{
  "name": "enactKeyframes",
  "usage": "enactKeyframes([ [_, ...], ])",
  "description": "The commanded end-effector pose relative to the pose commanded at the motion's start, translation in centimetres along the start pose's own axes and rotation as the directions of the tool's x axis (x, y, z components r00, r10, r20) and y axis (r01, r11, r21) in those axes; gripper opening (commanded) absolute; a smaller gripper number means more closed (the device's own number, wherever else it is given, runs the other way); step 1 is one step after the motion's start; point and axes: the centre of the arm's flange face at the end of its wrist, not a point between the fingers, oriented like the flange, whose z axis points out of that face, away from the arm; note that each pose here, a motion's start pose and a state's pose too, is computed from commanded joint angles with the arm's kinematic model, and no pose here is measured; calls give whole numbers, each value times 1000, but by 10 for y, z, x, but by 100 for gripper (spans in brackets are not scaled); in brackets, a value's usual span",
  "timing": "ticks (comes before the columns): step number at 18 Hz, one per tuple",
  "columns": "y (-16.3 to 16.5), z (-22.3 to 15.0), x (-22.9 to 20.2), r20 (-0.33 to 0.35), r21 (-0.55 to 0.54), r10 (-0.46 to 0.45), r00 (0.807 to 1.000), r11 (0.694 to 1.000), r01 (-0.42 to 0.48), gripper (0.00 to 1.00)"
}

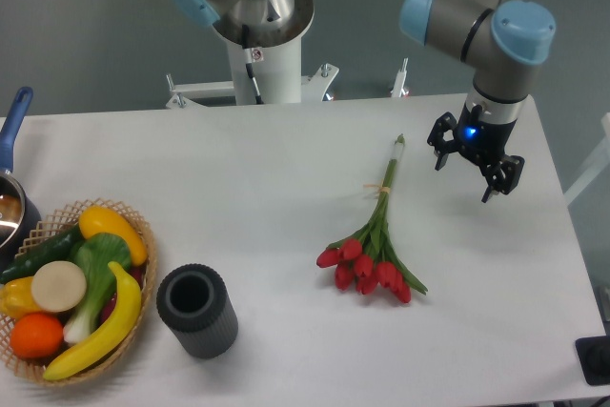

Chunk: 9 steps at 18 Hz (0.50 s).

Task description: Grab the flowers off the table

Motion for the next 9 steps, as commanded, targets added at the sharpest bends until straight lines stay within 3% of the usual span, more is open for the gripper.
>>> enactKeyframes([
  [9,-3,0,-1,-1,1,-32,999,999,32,100],
])
